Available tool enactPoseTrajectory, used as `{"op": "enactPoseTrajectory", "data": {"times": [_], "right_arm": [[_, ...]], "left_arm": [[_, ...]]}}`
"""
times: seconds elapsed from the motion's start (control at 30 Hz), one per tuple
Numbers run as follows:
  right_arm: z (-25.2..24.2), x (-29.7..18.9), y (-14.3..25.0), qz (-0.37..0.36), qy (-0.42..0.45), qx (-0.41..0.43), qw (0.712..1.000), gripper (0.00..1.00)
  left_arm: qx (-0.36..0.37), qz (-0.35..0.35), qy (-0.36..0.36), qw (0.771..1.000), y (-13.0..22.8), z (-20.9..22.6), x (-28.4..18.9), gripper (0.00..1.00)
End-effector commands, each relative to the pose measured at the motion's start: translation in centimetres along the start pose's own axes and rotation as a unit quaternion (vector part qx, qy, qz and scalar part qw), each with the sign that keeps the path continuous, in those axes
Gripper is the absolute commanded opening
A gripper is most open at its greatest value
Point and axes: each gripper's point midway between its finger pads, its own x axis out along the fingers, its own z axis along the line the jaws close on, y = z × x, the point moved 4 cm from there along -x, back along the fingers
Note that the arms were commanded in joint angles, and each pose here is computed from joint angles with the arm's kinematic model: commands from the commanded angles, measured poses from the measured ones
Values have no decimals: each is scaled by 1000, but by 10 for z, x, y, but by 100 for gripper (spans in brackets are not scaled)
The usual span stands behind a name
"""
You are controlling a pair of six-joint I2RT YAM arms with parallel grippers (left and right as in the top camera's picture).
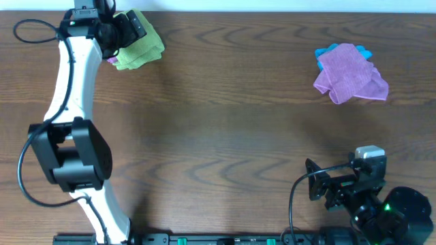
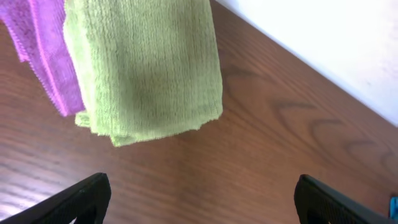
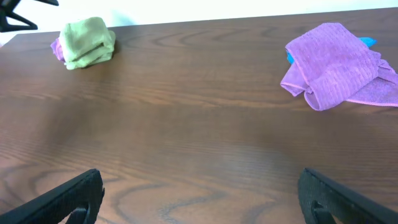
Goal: Fold the cloth
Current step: 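Lower the green square onto the pink cloth at far left with the left gripper, then open the left gripper and lift it off the stacked cloths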
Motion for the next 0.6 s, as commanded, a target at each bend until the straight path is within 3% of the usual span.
{"op": "enactPoseTrajectory", "data": {"times": [0.0, 0.3, 0.57], "right_arm": [[-2, 1, 1, 1, 4, 10, 1000, 99], [-2, 1, 1, 1, 4, 10, 1000, 99], [-2, 1, 1, 1, 4, 10, 1000, 99]], "left_arm": [[17, -11, 7, 1000, -4, -8, -23, 96], [21, -11, 52, 998, 0, -27, -58, 95], [80, 77, 20, 994, 49, -14, -107, 95]]}}
